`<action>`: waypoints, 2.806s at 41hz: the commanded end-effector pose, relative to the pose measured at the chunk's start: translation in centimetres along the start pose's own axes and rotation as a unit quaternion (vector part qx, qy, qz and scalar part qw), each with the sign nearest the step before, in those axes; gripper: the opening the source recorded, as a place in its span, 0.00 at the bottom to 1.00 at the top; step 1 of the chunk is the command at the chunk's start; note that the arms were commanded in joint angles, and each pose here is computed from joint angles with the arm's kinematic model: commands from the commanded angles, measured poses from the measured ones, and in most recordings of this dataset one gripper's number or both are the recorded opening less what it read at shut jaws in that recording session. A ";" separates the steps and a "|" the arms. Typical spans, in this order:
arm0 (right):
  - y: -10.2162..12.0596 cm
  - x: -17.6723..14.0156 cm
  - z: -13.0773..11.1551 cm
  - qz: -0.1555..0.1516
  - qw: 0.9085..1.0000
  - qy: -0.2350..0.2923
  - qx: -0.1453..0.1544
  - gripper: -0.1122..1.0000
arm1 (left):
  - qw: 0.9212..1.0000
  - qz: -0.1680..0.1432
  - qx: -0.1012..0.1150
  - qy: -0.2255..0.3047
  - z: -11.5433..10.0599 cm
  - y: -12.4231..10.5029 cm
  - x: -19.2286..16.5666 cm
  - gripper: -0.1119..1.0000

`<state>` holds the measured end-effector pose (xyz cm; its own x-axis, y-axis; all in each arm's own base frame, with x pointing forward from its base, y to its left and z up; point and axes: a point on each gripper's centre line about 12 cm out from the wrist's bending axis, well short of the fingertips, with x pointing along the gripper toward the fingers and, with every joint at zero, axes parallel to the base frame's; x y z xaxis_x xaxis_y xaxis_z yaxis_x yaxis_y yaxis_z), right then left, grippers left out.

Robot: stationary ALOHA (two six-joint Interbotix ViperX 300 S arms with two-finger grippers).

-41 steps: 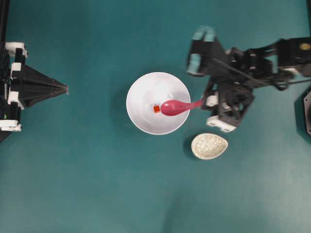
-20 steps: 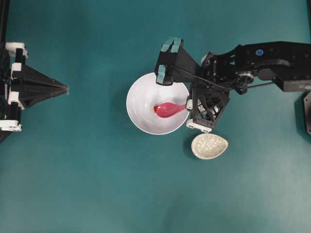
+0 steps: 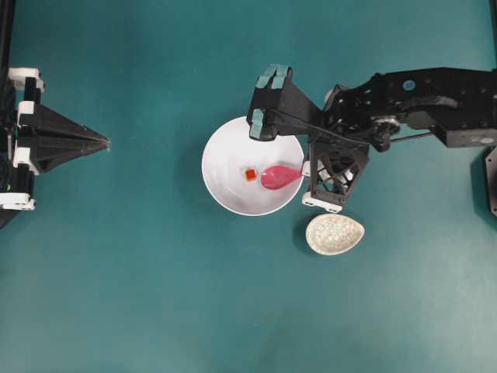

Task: Grip the spoon and scoop the red block from the bowl with right arm.

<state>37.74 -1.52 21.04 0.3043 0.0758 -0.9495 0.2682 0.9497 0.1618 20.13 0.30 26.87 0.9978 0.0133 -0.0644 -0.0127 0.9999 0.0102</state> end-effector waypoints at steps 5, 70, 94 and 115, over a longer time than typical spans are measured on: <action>0.2 -0.5 1.3 0.004 1.000 -0.029 -0.001 0.33 | 1.000 -0.001 0.003 -0.008 0.5 0.0 0.2 0.10; -0.9 -2.3 0.3 0.058 0.964 -0.252 0.055 0.33 | 1.000 -0.001 0.011 -0.008 0.5 0.0 0.2 0.10; -0.6 -10.4 -2.1 0.092 0.922 -0.374 0.046 0.33 | 1.000 -0.001 0.003 -0.028 1.2 0.0 0.1 0.10; -0.2 -13.0 -1.8 0.096 0.914 -0.392 0.035 0.33 | 1.000 -0.001 -0.003 -0.027 1.1 0.0 0.1 0.10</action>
<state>31.89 -2.15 31.37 0.8873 -0.0258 -0.4604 0.2056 0.9158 0.3449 20.10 0.29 27.31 0.9995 0.0131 -0.0292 -0.0131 0.9999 0.0010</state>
